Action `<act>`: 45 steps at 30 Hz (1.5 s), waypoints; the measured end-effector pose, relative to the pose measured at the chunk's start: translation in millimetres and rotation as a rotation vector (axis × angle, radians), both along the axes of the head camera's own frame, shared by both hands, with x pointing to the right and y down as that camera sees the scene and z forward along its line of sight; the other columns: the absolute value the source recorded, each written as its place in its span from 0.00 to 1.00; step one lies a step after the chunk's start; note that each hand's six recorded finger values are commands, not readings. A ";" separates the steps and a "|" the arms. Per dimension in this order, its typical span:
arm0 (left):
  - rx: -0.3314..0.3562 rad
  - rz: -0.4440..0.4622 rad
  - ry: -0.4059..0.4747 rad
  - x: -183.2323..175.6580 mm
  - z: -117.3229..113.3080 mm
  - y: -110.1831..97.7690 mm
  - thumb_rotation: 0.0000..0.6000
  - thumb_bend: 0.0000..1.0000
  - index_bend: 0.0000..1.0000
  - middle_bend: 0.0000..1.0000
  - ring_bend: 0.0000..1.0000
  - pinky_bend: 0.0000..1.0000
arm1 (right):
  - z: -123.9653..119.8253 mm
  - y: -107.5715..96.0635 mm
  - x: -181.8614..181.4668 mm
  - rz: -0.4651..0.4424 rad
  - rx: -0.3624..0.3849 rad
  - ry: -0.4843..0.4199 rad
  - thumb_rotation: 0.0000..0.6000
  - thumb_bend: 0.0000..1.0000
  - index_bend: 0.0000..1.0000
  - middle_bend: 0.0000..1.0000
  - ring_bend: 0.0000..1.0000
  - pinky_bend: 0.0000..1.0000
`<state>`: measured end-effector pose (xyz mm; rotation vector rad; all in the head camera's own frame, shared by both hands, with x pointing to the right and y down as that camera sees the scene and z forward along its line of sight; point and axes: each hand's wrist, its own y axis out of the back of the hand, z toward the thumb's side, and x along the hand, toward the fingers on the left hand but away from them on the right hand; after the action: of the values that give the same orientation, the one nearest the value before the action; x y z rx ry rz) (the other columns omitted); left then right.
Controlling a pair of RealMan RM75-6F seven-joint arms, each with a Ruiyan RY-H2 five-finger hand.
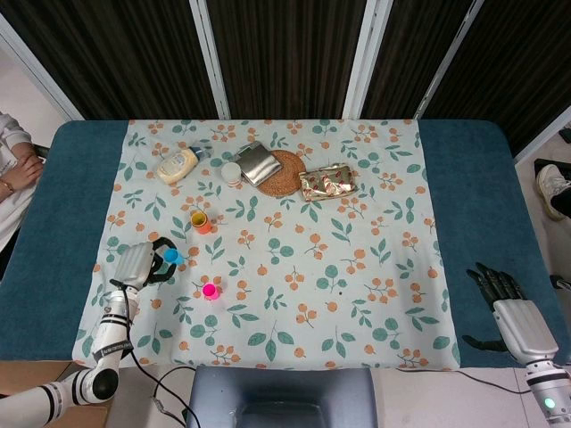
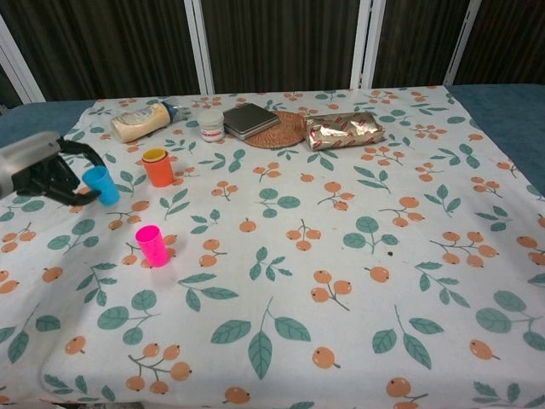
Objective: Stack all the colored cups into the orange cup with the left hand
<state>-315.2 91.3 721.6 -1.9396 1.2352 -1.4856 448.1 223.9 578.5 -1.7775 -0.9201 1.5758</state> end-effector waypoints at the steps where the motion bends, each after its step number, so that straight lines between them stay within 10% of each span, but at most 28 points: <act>1: 0.017 -0.011 0.012 1.5 -4.0 -6.5 1.00 0.36 0.58 1.00 1.00 1.00 | 0.2 0.0 -0.1 -0.001 -0.001 0.001 1.00 0.19 0.00 0.00 0.00 0.00; 11: 0.143 -0.092 0.075 38.8 -19.1 -74.2 1.00 0.36 0.57 1.00 1.00 1.00 | 2.5 -0.8 -0.3 0.002 -0.003 0.006 1.00 0.19 0.00 0.00 0.00 0.00; 32: 0.086 -0.058 -0.018 52.0 25.3 -74.0 1.00 0.37 0.54 1.00 1.00 1.00 | 2.2 -3.9 3.2 0.016 0.000 0.009 1.00 0.19 0.00 0.00 0.00 0.00; 35: 0.068 -0.052 -0.016 53.4 30.1 -72.0 1.00 0.37 0.44 1.00 1.00 1.00 | 1.2 -4.6 3.7 0.020 0.008 0.008 1.00 0.19 0.00 0.00 0.00 0.00; 39: 0.045 -0.052 -0.015 54.5 36.0 -69.6 1.00 0.37 0.04 1.00 1.00 1.00 | 1.5 -5.0 4.4 0.023 0.008 0.008 1.00 0.19 0.00 0.00 0.00 0.00; 45: 0.060 -0.023 0.001 60.8 28.2 -68.4 1.00 0.37 0.00 1.00 1.00 1.00 | 3.1 -5.1 3.9 0.020 0.003 0.008 1.00 0.19 0.00 0.00 0.00 0.00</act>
<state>-254.4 22.9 749.8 -1.8940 1.2911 -1.4423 452.0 218.8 581.6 -1.7644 -0.9383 1.5921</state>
